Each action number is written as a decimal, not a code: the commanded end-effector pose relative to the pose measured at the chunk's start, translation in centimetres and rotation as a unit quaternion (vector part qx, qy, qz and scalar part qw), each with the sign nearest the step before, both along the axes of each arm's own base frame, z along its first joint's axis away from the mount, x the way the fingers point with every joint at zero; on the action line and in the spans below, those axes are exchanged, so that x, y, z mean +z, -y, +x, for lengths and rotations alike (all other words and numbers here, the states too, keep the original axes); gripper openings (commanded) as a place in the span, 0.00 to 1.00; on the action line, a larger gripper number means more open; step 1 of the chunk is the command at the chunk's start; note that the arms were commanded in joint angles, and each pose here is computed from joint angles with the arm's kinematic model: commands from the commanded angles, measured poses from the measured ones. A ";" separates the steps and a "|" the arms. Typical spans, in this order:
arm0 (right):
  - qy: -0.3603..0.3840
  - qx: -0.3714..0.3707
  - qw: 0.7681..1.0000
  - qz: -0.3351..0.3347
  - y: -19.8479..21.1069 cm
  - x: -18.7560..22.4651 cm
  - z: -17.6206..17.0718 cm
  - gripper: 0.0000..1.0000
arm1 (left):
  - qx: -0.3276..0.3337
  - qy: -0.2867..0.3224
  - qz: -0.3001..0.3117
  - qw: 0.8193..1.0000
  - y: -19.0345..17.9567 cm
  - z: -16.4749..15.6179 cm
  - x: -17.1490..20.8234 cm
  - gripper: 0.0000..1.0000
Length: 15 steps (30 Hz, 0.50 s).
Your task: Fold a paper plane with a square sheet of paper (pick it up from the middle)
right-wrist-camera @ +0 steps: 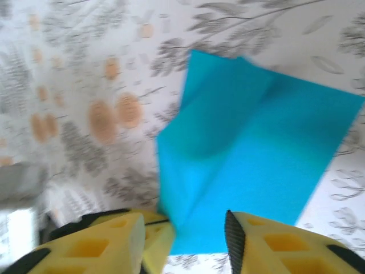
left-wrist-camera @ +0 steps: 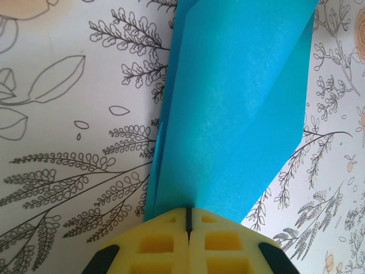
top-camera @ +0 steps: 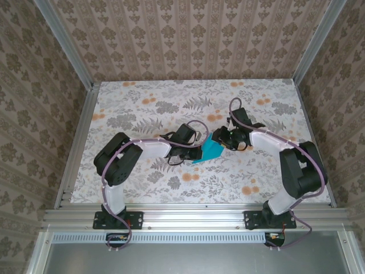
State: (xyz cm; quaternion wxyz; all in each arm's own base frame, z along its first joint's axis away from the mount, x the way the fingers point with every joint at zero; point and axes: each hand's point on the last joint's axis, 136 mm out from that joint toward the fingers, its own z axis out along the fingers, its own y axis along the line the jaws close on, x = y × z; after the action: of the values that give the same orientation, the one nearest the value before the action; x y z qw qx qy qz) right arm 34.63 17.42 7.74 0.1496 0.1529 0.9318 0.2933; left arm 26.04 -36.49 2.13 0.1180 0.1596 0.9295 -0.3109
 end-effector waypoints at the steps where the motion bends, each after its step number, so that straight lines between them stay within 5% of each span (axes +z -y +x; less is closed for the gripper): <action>1: 0.029 0.047 0.997 0.058 -2.2 0.6 -0.3 0.34 | -0.004 -0.036 0.072 0.997 -2.4 -1.6 -3.8 0.00; 5: 0.011 0.069 0.993 0.093 -4.0 -0.9 -0.9 0.16 | -0.004 -0.038 0.075 0.996 -2.4 -1.6 -3.9 0.00; 15: -0.042 0.095 0.989 0.105 -5.7 -4.8 -2.1 0.06 | -0.003 -0.039 0.078 0.996 -2.4 -1.6 -3.9 0.00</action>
State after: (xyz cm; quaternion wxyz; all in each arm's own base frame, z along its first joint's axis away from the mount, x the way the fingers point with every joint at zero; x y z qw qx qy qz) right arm 33.10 22.64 3.66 0.0822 0.0960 0.9148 0.3835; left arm 26.04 -36.49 2.08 0.1126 0.1587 0.9317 -0.3068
